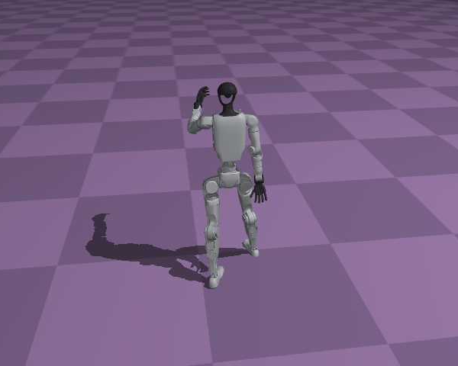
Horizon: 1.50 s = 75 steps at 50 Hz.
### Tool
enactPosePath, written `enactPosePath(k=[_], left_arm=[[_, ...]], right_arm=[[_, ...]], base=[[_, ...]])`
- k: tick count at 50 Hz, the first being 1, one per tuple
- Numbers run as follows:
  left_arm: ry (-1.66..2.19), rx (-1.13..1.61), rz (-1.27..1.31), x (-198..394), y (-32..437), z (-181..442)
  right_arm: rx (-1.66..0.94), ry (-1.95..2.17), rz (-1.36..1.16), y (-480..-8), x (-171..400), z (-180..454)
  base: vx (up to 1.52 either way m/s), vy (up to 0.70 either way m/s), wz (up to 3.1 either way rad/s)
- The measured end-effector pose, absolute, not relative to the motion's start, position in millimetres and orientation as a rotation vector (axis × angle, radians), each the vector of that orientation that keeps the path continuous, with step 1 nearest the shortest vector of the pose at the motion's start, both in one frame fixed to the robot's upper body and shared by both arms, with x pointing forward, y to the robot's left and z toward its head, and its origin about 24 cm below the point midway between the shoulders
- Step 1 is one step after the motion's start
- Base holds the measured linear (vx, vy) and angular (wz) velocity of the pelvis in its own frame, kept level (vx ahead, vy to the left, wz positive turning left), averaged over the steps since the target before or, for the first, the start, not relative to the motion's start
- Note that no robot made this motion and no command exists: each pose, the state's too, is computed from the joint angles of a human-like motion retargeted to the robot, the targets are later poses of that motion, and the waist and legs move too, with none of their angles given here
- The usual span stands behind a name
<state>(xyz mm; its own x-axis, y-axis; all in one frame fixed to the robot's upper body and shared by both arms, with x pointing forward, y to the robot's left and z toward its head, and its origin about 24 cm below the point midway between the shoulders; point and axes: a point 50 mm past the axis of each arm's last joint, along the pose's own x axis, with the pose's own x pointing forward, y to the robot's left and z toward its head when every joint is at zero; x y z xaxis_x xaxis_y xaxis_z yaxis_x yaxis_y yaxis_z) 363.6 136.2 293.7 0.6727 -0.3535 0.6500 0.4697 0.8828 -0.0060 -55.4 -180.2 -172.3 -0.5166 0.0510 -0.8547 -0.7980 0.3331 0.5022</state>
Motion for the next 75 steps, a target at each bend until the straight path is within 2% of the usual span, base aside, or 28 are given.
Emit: enactPosePath(k=[1,3,6,9,11,14,16,18,23,27,29,31,34,37,41,44,48,53,58,62,66,69,71,73,75], left_arm=[[-0.579,-0.228,-0.441,367.9,140.9,254.5],[-0.337,-0.304,-0.330,373.3,155.7,182.8],[0.184,-0.269,-0.108,341.3,187.9,39.2],[0.765,0.013,0.030,243.8,238.3,-83.3],[1.157,0.232,-0.006,152.7,272.2,-130.4],[1.637,0.415,-0.169,17.0,309.0,-145.8],[1.852,0.432,-0.236,-58.9,325.2,-132.7],[1.970,0.391,-0.199,-117.5,336.3,-111.9],[2.040,0.216,0.245,-208.2,346.2,-60.7],[1.977,0.052,0.691,-237.6,328.5,-52.7],[1.940,-0.051,0.829,-236.3,310.8,-65.2],[1.911,-0.167,0.852,-222.1,289.6,-86.5],[1.817,-0.329,0.702,-165.7,261.4,-128.3],[1.654,-0.356,0.417,-71.5,242.3,-162.5],[1.256,-0.116,-0.021,103.1,215.2,-162.4],[0.886,0.025,-0.195,234.3,184.5,-108.1],[0.456,0.094,-0.296,351.7,144.4,9.2],[0.037,0.104,-0.390,407.3,122.2,153.1],[-0.186,0.110,-0.401,416.1,122.3,234.8],[-0.268,-0.031,-0.402,415.9,119.9,256.2],[-0.232,-0.265,-0.356,414.2,125.6,224.7],[-0.065,-0.304,-0.267,402.5,143.1,149.5],[0.147,-0.267,-0.188,377.6,162.3,74.0],[0.454,-0.161,-0.086,326.6,189.7,-13.8],[0.827,-0.002,-0.022,245.7,218.0,-92.7]], right_arm=[[-0.743,1.773,1.297,-189.3,-52.1,-172.0],[-0.951,1.748,1.214,-227.7,7.4,-168.7],[-1.172,1.704,1.010,-273.7,81.3,-148.7],[-1.300,1.512,0.639,-311.5,165.9,-108.7],[-1.308,1.322,0.373,-329.9,222.7,-68.0],[-1.180,1.003,0.038,-342.4,296.4,7.5],[-1.051,0.772,-0.130,-342.8,334.4,63.6],[-0.918,0.544,-0.251,-338.7,361.6,119.0],[-0.567,0.083,-0.405,-321.9,390.8,230.2],[-0.213,-0.106,-0.409,-303.1,399.2,266.2],[-0.072,-0.135,-0.395,-294.4,402.7,262.5],[0.006,-0.118,-0.370,-287.9,404.8,241.5],[-0.033,0.033,-0.306,-282.0,398.3,171.9],[-0.210,0.337,-0.229,-285.9,360.9,67.9],[-0.486,0.895,0.064,-282.5,244.3,-76.1],[-0.468,1.301,0.359,-252.0,127.2,-147.2],[-0.290,1.685,0.607,-198.5,-14.9,-176.1],[-0.020,1.830,0.748,-138.6,-122.5,-160.1],[0.209,1.909,0.979,-101.6,-177.5,-132.3],[0.216,1.968,1.128,-100.3,-179.9,-130.1],[-0.083,1.966,1.158,-133.4,-141.4,-150.5],[-0.451,1.877,1.023,-177.7,-77.5,-169.5],[-0.652,1.784,0.820,-212.8,-23.3,-173.6],[-0.742,1.655,0.535,-246.4,40.8,-166.7],[-0.694,1.464,0.226,-272.4,113.0,-146.8]], base=[[0.41,-0.29,0.89],[0.35,-0.19,0.81],[0.31,-0.25,1.49],[0.28,-0.26,2.05],[0.29,-0.25,1.49],[0.30,-0.21,0.79],[0.31,-0.16,0.48],[0.30,-0.12,0.46],[0.29,-0.05,0.55],[0.32,0.08,0.37],[0.35,0.18,0.02],[0.37,0.24,0.25],[0.38,0.28,1.04],[0.43,0.32,2.02],[0.43,0.29,2.84],[0.42,0.15,3.21],[0.45,0.06,2.59],[0.42,-0.07,1.92],[0.42,-0.19,1.08],[0.46,-0.20,0.43],[0.58,-0.24,0.40],[0.65,-0.26,-0.50],[0.66,-0.26,-1.24],[0.66,-0.25,-1.23],[0.61,-0.20,-0.70]])
